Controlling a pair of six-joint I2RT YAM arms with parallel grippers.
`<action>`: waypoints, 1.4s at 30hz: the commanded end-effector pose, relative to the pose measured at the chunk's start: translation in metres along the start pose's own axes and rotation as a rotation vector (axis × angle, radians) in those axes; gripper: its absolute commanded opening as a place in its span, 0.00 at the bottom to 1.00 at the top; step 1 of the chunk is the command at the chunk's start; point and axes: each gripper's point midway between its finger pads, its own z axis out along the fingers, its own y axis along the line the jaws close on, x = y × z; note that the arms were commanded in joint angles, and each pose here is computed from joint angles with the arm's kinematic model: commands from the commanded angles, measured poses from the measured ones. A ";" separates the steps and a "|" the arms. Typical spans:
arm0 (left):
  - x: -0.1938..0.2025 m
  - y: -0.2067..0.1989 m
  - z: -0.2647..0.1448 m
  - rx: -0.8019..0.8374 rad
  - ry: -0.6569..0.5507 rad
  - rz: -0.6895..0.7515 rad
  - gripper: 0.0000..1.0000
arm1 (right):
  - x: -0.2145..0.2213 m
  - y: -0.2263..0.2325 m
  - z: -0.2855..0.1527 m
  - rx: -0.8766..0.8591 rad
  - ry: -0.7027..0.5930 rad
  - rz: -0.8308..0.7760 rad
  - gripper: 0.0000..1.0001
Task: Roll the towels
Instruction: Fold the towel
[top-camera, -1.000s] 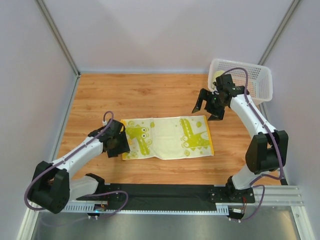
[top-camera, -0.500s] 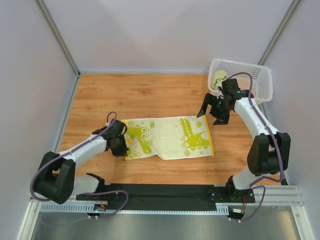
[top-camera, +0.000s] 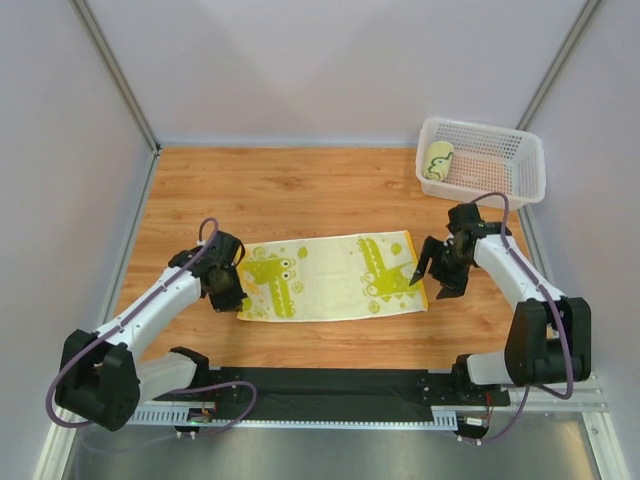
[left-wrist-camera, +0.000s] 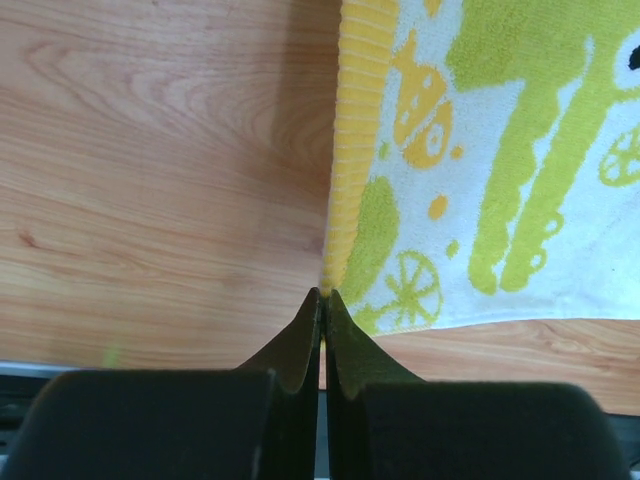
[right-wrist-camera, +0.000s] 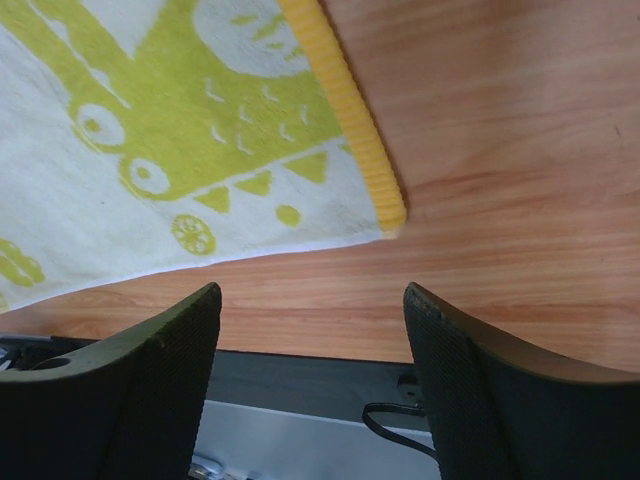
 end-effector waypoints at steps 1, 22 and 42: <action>0.003 0.010 -0.006 -0.043 0.030 -0.015 0.00 | 0.013 -0.011 0.002 0.019 -0.012 0.040 0.73; -0.006 -0.003 -0.016 0.024 0.004 -0.022 0.00 | 0.021 -0.031 0.054 0.090 0.091 0.147 0.53; -0.008 0.001 -0.040 0.037 0.004 -0.061 0.00 | 0.038 -0.036 0.039 0.115 0.146 0.158 0.00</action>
